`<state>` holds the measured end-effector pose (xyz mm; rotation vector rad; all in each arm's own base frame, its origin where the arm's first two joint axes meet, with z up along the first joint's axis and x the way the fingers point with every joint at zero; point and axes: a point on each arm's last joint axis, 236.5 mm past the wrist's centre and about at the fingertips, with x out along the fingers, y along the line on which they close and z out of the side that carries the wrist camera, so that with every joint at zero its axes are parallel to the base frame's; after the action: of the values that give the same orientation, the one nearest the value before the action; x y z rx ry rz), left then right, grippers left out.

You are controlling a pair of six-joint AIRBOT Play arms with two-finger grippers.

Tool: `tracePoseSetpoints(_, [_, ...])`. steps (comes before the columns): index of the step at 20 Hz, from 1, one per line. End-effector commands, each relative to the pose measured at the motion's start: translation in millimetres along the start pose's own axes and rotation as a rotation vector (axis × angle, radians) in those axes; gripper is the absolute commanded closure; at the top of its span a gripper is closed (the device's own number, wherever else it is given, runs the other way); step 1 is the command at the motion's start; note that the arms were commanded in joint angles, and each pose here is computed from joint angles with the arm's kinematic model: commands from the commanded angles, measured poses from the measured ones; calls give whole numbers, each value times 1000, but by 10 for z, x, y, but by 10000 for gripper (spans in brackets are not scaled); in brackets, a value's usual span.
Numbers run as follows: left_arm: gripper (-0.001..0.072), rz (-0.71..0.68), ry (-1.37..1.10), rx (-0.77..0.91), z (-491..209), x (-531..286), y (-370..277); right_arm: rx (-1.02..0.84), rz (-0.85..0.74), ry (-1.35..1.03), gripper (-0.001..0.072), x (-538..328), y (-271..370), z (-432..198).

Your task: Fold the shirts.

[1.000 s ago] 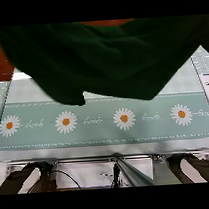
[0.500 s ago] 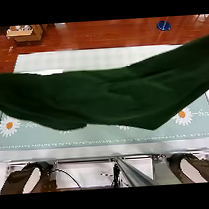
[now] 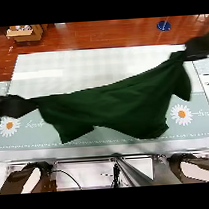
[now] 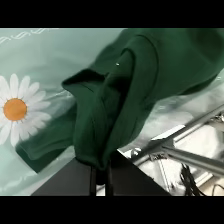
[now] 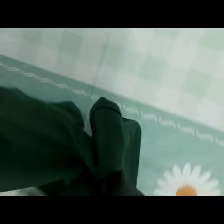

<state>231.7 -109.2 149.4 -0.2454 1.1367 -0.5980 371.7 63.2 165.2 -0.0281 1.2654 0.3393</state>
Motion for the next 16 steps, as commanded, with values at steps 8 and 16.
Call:
tracePoseSetpoints(8, [676,153,-98,-20,574,1344,1525,59,-126,-276,682,1508,-628,1310])
tracePoseSetpoints(16, [675,104,57,-152,236,2022,1844,165,-56,-180,681,2197,-632,1184])
